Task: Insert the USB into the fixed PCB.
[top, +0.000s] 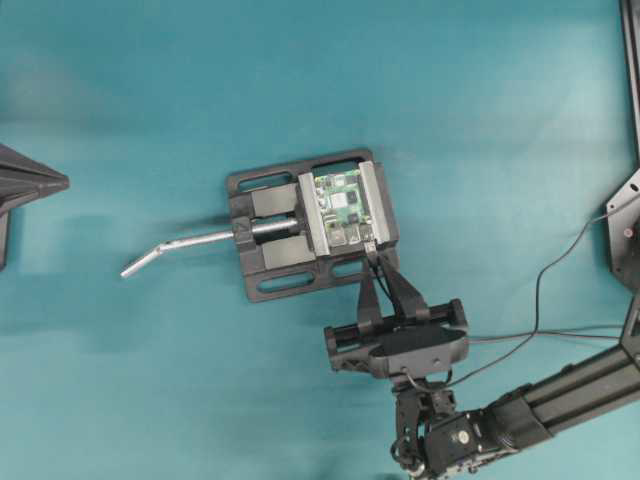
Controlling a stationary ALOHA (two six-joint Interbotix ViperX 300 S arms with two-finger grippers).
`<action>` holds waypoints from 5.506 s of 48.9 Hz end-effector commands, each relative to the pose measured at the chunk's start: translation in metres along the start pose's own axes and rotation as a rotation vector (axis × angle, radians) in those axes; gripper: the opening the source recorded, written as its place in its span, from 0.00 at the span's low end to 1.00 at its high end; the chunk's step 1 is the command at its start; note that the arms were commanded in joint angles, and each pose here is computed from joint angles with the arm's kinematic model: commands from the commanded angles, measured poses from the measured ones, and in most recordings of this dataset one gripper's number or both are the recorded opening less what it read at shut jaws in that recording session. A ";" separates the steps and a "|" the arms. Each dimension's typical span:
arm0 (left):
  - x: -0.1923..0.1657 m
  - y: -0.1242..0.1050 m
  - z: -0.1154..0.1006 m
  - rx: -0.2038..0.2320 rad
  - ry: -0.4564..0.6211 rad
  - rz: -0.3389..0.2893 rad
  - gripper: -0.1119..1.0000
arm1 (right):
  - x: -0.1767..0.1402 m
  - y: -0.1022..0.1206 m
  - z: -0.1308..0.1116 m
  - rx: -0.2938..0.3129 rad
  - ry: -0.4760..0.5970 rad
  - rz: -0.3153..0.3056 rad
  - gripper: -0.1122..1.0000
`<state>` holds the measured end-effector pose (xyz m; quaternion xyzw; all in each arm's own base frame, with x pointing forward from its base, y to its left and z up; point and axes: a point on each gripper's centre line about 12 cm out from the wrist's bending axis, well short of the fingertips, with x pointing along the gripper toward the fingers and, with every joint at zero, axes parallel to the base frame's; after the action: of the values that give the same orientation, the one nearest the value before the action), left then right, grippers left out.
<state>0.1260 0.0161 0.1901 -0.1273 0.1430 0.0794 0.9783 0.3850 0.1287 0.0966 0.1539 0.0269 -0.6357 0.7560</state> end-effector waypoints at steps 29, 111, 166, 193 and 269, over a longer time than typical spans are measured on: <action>0.000 -0.001 0.005 -0.004 -0.009 0.000 0.15 | 0.003 0.005 0.018 0.044 0.014 -0.015 0.29; 0.000 -0.001 0.005 0.000 -0.011 0.000 0.15 | 0.027 0.012 0.032 0.060 0.020 -0.054 0.29; 0.000 -0.001 0.005 0.000 -0.011 0.000 0.15 | 0.051 0.013 0.039 0.050 -0.033 -0.067 0.29; 0.000 -0.001 0.005 0.000 -0.011 0.000 0.15 | 0.033 0.011 0.030 0.085 -0.018 -0.041 0.29; 0.000 -0.001 0.005 -0.004 -0.011 0.000 0.15 | -0.014 0.005 0.019 0.072 0.051 0.007 0.29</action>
<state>0.1260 0.0163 0.1901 -0.1274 0.1429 0.0801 0.9782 0.3867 0.1160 0.1031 0.1771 0.0266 -0.6484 0.7399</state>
